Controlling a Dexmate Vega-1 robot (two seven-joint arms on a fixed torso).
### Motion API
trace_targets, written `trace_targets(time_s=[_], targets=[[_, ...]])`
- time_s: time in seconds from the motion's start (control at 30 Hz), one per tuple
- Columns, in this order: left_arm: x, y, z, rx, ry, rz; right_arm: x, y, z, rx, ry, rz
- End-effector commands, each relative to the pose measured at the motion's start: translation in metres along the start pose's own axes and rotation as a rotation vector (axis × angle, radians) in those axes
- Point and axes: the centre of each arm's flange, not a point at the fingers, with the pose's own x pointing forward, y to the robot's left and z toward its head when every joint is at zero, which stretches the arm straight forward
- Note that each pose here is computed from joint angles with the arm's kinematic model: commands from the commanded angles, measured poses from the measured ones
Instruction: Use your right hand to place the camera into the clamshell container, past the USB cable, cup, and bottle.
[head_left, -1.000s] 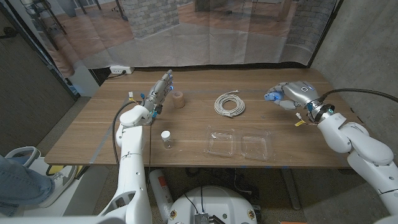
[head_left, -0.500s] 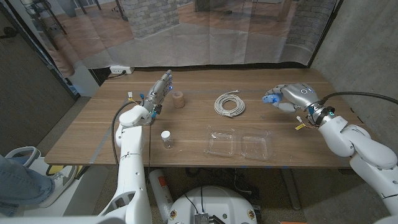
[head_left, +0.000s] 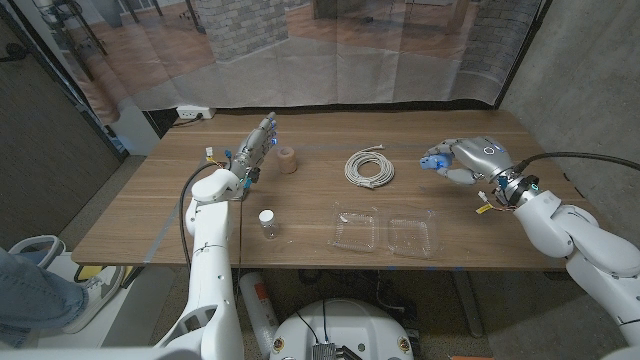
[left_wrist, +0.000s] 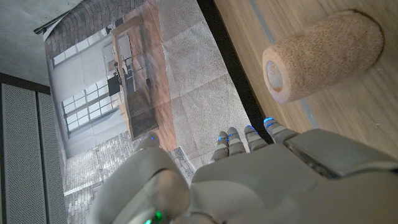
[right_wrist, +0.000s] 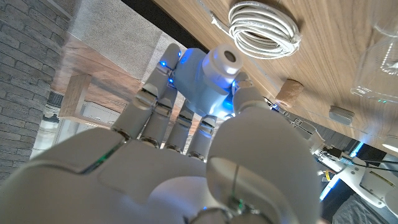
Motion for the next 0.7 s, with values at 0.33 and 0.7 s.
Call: trace_targets(time_s=[0.33,0.7], targets=[[0.003,0.003,0.001,0.000,-0.007,-0.004,-0.015,-0.002,0.013,0.036,-0.065,-0.033],[0.001,0.005,0.003,0.004,-0.006,-0.001,-0.020,-0.003,0.020,0.045,-0.097,-0.022]])
